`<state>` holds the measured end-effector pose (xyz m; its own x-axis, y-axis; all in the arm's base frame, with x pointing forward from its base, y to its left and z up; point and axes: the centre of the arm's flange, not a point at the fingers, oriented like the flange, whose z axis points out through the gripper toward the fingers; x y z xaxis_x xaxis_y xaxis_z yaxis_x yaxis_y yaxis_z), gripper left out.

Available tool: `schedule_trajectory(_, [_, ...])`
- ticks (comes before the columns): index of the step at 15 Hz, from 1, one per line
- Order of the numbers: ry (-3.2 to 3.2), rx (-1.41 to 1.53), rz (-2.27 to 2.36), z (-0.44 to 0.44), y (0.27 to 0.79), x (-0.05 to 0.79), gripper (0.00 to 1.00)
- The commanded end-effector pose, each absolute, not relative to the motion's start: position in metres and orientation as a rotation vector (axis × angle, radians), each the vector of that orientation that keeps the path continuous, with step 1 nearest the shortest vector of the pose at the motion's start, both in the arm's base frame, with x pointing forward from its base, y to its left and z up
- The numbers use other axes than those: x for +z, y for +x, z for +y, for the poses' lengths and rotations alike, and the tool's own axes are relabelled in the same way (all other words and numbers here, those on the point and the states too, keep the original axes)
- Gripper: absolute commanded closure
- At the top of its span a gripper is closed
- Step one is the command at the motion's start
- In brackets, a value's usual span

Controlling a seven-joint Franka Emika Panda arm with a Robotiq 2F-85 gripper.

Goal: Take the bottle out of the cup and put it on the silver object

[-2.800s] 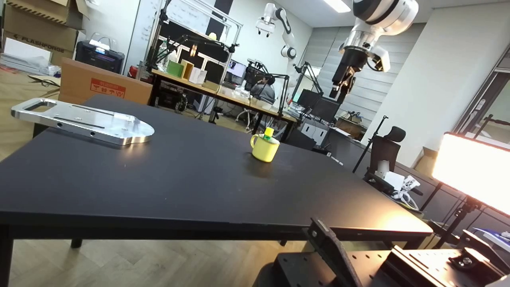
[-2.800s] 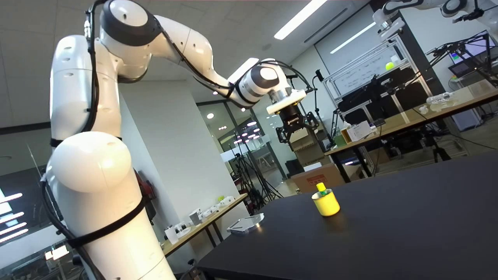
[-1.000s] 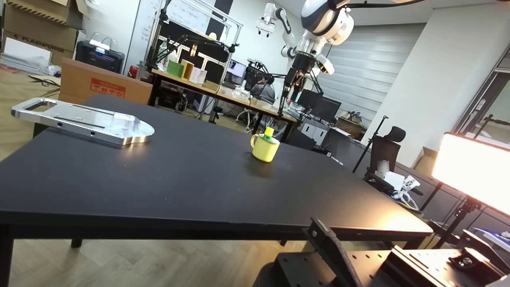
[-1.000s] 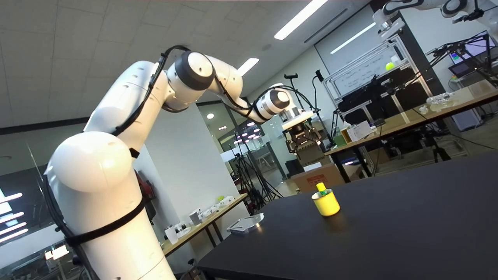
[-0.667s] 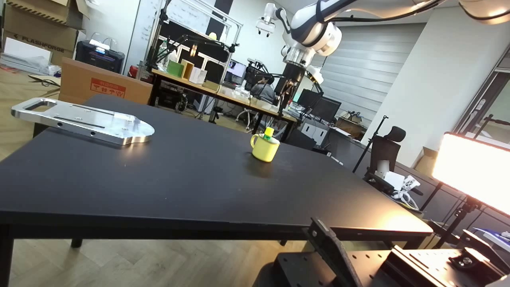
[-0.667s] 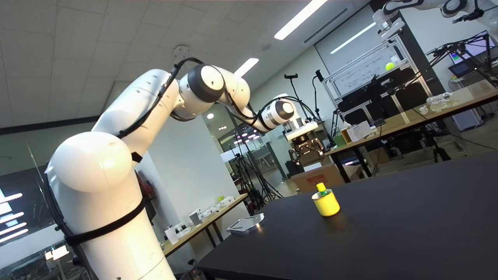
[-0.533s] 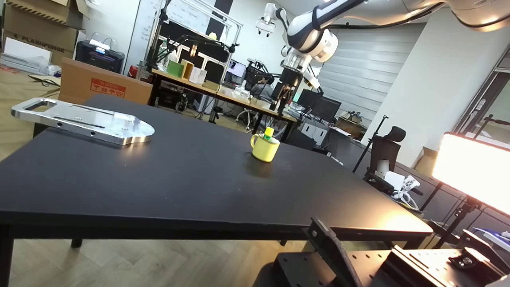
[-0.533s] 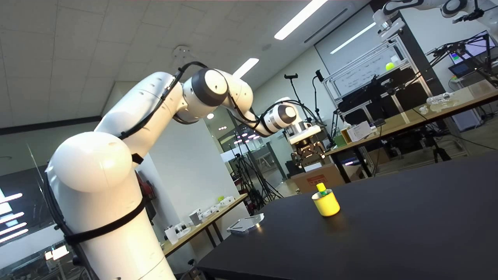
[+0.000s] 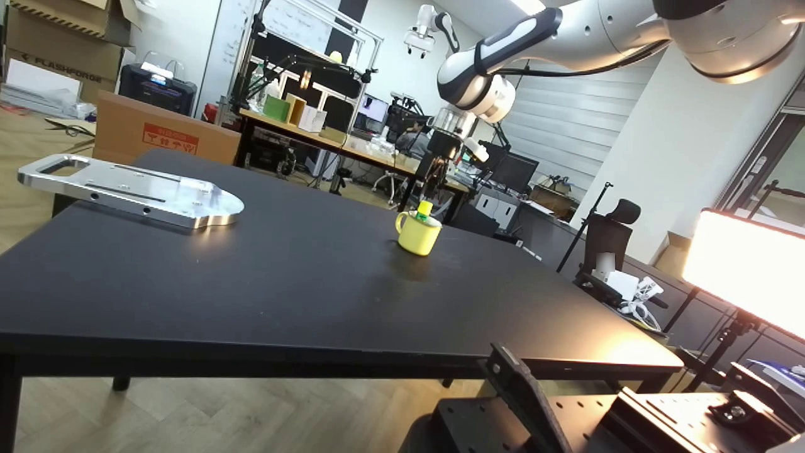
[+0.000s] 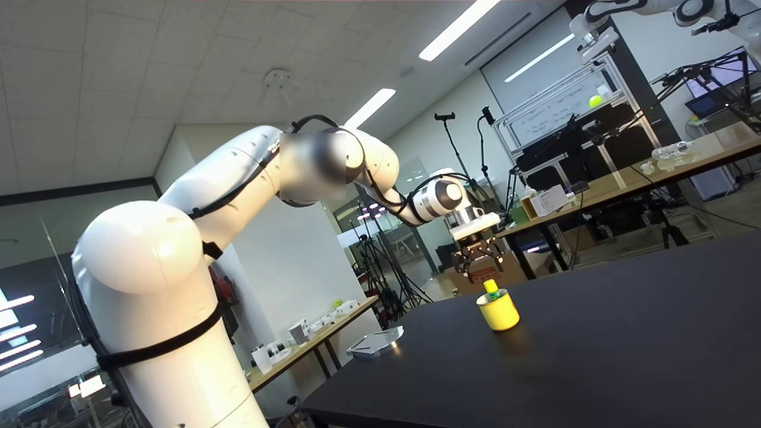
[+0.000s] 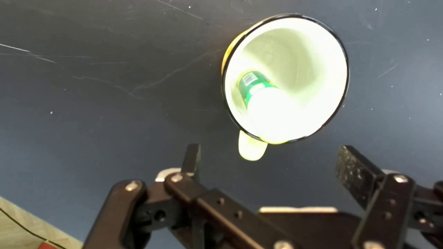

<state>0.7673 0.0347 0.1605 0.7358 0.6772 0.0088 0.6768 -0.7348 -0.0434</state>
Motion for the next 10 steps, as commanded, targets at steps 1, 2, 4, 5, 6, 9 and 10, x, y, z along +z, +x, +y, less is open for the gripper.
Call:
schedule_trajectory(1, [-2.872,0.054,-1.137,0.038,0.787,0.148,0.0])
schedule_trajectory(2, [-2.872,0.07,-1.132,0.037,0.786,0.146,0.0])
schedule_trajectory(4, [-2.874,0.124,-1.114,0.037,0.786,0.141,0.0])
schedule_trajectory(5, [-2.877,0.16,-1.101,0.036,0.786,0.14,0.0])
schedule_trajectory(6, [-2.873,0.168,-1.101,0.035,0.785,0.139,0.0])
schedule_trajectory(9, [-2.876,0.209,-1.092,0.032,0.784,0.138,0.28])
schedule_trajectory(10, [-2.878,0.213,-1.092,0.032,0.783,0.138,0.33])
